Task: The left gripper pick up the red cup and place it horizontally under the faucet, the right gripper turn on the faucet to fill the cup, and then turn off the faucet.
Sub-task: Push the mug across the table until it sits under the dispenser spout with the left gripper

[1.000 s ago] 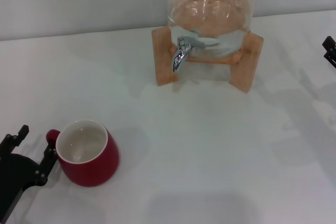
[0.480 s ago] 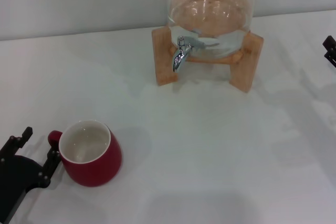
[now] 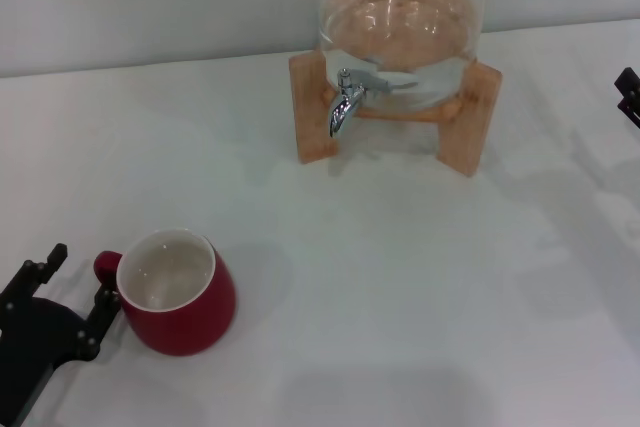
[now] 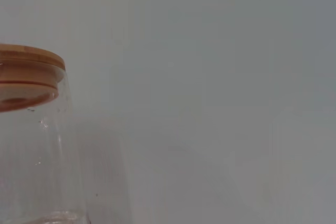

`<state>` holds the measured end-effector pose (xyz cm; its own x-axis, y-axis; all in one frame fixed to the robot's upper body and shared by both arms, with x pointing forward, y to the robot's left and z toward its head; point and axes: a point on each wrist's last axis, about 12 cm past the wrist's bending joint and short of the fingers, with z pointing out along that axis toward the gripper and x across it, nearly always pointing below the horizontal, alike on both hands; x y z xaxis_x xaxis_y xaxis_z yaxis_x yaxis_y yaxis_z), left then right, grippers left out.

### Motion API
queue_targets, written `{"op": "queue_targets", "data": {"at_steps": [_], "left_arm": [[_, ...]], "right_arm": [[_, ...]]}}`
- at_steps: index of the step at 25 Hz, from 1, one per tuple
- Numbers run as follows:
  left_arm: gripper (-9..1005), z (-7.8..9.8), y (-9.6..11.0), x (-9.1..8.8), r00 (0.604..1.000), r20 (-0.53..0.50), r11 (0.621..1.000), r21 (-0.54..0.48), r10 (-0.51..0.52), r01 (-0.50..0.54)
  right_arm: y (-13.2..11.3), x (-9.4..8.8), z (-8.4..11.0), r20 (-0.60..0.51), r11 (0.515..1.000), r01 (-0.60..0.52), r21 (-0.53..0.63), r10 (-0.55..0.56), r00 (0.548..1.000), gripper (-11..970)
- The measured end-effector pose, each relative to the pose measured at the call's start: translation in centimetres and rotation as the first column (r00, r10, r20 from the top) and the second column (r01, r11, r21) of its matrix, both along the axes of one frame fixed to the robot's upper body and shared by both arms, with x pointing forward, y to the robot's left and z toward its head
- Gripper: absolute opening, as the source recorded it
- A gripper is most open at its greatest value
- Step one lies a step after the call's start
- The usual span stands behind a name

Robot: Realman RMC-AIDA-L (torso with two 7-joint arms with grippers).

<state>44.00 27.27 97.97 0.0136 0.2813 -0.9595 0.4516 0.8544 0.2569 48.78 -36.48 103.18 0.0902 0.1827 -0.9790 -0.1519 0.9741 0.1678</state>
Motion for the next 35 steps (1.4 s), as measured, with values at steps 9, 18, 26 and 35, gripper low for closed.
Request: {"op": "queue_targets", "data": {"at_steps": [9, 18, 26, 35], "left_arm": [[608, -0.19, -0.12, -0.11, 1.0, -0.008, 1.0, 0.023, -0.019, 0.019], [607, -0.21, -0.23, -0.13, 1.0, -0.009, 0.999, 0.026, -0.029, 0.029], [606, -0.1, -0.29, -0.09, 0.999, 0.005, 0.999, 0.035, -0.034, 0.033], [604, -0.09, -0.33, -0.14, 0.999, 0.006, 0.999, 0.034, -0.035, 0.035]], "right_arm": [[0.0, 0.0, 0.0, 0.0, 1.0, 0.0, 0.0, 0.0, 1.0, 873], [0.0, 0.0, 0.0, 0.0, 1.0, 0.0, 0.0, 0.0, 1.0, 873], [-0.03, -0.07, -0.04, -0.002, 1.0, 0.001, -0.001, -0.001, 1.0, 873], [-0.03, -0.09, -0.06, -0.003, 1.0, 0.002, -0.001, -0.002, 1.0, 872]]}}
